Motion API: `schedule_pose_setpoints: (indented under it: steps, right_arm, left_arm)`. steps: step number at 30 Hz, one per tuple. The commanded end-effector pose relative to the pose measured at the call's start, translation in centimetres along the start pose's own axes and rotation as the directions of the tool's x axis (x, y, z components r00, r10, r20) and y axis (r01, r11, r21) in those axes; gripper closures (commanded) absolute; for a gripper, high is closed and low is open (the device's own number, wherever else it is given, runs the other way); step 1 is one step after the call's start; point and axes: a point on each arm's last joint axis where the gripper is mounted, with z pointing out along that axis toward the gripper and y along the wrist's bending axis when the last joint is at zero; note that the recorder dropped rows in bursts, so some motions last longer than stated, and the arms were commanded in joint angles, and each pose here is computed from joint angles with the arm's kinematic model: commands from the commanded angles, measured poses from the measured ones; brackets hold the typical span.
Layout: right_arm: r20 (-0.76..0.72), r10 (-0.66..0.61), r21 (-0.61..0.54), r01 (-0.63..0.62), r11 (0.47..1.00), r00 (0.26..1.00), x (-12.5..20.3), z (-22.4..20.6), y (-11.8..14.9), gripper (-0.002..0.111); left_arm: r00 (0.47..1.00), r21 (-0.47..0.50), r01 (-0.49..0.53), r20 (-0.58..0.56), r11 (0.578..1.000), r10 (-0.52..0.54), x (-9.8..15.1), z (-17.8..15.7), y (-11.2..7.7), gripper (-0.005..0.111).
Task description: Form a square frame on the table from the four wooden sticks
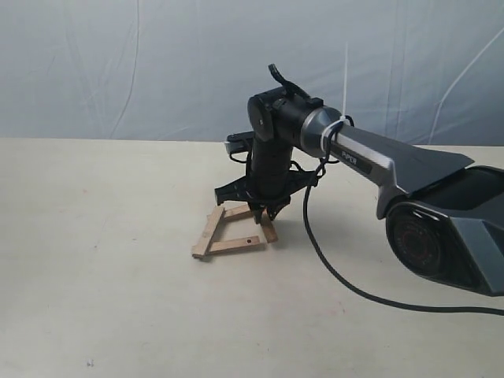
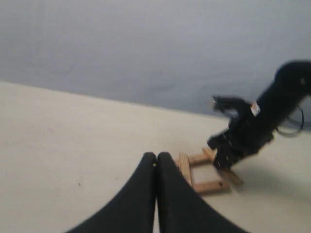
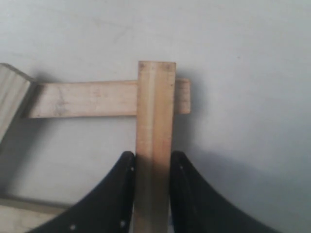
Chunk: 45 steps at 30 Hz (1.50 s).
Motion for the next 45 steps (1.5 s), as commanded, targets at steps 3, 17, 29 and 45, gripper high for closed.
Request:
schedule_pose_setpoints:
  steps: [3, 17, 29, 45]
  right_arm:
    - [0.016, -0.012, -0.01, 0.012, 1.0, 1.0, -0.2, -0.9, -0.1, 0.109]
    - [0.004, 0.002, -0.058, -0.002, 0.998, 1.0, -0.1, -1.0, 0.4, 0.109]
    - [-0.005, 0.014, -0.09, -0.014, 0.996, 1.0, 0.0, -1.0, 0.7, 0.109]
    - [-0.007, 0.002, -0.064, -0.002, 0.998, 1.0, 0.2, -0.6, 1.4, 0.109]
  left_arm:
    - [0.95, 0.039, -0.061, -0.305, 0.997, 0.07, 0.0, 9.2, -1.1, 0.107]
    - [0.712, 0.072, -0.022, -0.7, 0.997, 0.066, 9.2, 25.1, 0.8, 0.107]
    - [0.628, 0.158, 0.115, -0.776, 0.981, 0.051, 10.7, 26.9, -0.3, 0.107]
    - [0.632, 0.144, 0.091, -0.773, 0.985, 0.055, 10.3, 27.1, 0.7, 0.107]
